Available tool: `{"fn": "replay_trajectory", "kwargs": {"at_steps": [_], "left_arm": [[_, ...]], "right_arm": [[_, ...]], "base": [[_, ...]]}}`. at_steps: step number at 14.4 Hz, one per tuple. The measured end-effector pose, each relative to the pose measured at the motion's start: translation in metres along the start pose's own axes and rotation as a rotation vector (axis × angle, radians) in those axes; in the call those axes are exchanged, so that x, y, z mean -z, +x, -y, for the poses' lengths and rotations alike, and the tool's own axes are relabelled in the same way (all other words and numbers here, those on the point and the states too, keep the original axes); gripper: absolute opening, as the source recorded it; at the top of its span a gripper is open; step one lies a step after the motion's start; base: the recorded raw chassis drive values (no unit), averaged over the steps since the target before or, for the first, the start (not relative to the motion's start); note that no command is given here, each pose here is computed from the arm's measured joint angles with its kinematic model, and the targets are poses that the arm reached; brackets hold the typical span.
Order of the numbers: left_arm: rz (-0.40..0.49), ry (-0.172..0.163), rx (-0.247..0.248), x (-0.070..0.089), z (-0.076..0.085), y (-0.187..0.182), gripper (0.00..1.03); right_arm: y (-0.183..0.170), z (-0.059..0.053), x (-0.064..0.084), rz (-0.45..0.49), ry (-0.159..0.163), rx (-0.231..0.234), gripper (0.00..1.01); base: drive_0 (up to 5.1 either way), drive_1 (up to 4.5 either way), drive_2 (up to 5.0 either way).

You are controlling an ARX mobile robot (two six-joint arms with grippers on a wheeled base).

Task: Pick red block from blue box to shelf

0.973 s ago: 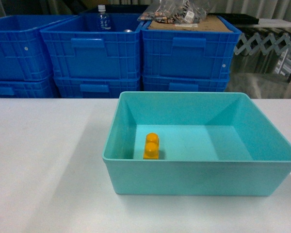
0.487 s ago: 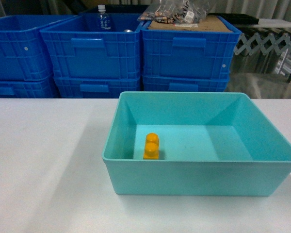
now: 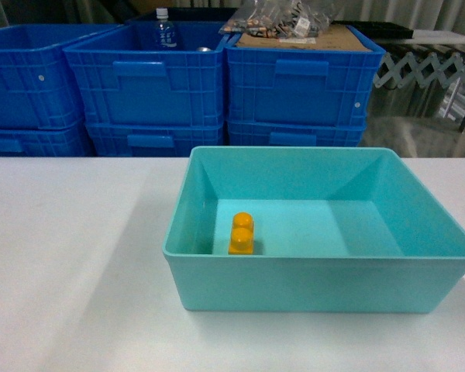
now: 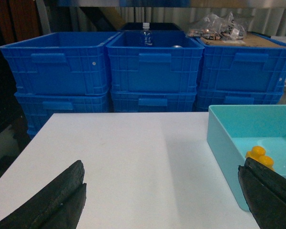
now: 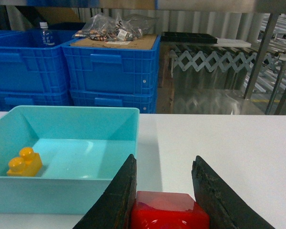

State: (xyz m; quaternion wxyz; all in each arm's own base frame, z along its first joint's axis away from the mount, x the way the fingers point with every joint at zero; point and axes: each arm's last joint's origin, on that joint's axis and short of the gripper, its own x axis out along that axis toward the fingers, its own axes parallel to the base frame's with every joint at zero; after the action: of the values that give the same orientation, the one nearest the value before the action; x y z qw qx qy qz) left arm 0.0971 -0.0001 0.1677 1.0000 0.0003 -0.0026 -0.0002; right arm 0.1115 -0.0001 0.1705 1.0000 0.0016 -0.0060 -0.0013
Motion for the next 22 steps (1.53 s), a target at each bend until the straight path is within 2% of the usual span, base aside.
{"fn": "replay_trajectory", "kwargs": {"at_steps": [3,5,6,7,16,22], "left_arm": [[0.0,0.0,0.0,0.0,0.0,0.0,0.98],[0.0,0.0,-0.001,0.0,0.0,0.0,0.98],[0.0,0.0,0.0,0.0,0.0,0.0,0.98],[0.0,0.0,0.0,0.0,0.0,0.0,0.98],[0.0,0.0,-0.002,0.0,0.0,0.0,0.98],[0.0,0.0,-0.001,0.0,0.0,0.0,0.98]], "right_arm": [[-0.003,0.0,0.0,0.001,0.0,0.0,0.29],[-0.012,0.0,0.006,-0.045,0.0,-0.002,0.29],[-0.015,0.0,0.0,0.016,0.0,-0.003,0.29],[-0.014,0.0,0.004,-0.015,0.0,-0.002,0.29],[-0.014,0.0,0.003,-0.008,0.0,-0.003,0.29],[-0.014,0.0,0.003,-0.008,0.0,-0.003,0.29]], "base": [[0.0,0.0,0.0],[0.0,0.0,0.0],[0.0,0.0,0.0],[0.0,0.0,0.0],[0.0,0.0,0.0],[-1.4,-1.45,-1.4]]}}
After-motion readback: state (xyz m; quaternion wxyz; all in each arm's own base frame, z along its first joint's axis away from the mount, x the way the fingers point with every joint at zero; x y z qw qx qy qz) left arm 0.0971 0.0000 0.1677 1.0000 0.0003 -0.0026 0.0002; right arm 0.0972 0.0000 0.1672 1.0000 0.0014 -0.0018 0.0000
